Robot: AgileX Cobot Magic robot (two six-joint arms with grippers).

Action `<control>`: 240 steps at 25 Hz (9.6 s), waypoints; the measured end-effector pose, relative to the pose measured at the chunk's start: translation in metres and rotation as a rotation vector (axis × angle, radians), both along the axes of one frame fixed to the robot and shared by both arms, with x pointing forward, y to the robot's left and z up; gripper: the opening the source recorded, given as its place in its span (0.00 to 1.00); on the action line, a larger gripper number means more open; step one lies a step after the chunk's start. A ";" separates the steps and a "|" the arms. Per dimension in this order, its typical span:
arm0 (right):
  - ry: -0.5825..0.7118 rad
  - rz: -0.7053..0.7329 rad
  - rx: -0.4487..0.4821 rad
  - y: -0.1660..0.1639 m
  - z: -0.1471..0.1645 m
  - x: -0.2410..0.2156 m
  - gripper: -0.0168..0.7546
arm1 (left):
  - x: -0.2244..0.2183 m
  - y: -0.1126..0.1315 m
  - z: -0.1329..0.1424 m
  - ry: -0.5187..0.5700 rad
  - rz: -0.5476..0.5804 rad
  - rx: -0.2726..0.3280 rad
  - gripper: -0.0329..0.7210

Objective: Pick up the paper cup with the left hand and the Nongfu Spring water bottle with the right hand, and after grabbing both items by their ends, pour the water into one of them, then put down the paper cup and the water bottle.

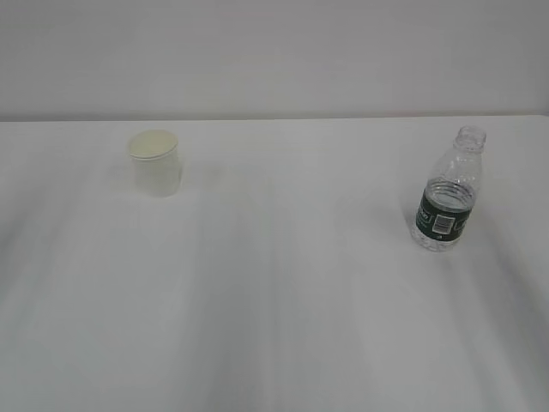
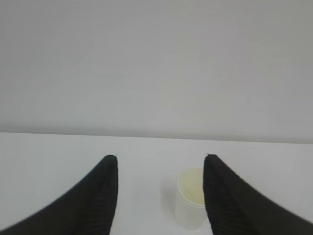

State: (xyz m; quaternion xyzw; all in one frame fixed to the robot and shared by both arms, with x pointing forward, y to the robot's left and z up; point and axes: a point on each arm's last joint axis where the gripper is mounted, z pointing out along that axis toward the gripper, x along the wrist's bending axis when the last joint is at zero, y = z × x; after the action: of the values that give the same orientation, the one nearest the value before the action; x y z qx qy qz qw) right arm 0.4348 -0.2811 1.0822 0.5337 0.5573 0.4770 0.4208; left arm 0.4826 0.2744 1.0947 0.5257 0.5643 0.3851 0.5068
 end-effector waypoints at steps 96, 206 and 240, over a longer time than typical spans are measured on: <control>0.135 0.149 -0.040 0.022 -0.236 0.106 0.90 | 0.036 -0.035 -0.219 0.105 -0.338 -0.030 0.83; 0.047 0.301 -0.160 0.030 -0.190 0.068 0.50 | 0.084 -0.035 -0.231 0.046 -0.278 -0.042 0.84; 0.047 0.321 -0.160 0.031 -0.191 0.067 0.50 | 0.155 -0.052 -0.272 -0.052 -0.394 0.046 0.84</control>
State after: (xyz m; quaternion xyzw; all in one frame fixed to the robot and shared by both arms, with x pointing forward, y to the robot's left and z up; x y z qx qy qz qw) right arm 0.5017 -0.2499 0.8917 0.4138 0.6812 0.4796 0.3671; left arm 0.6373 0.2222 0.8232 0.6273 0.4284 0.3045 0.5747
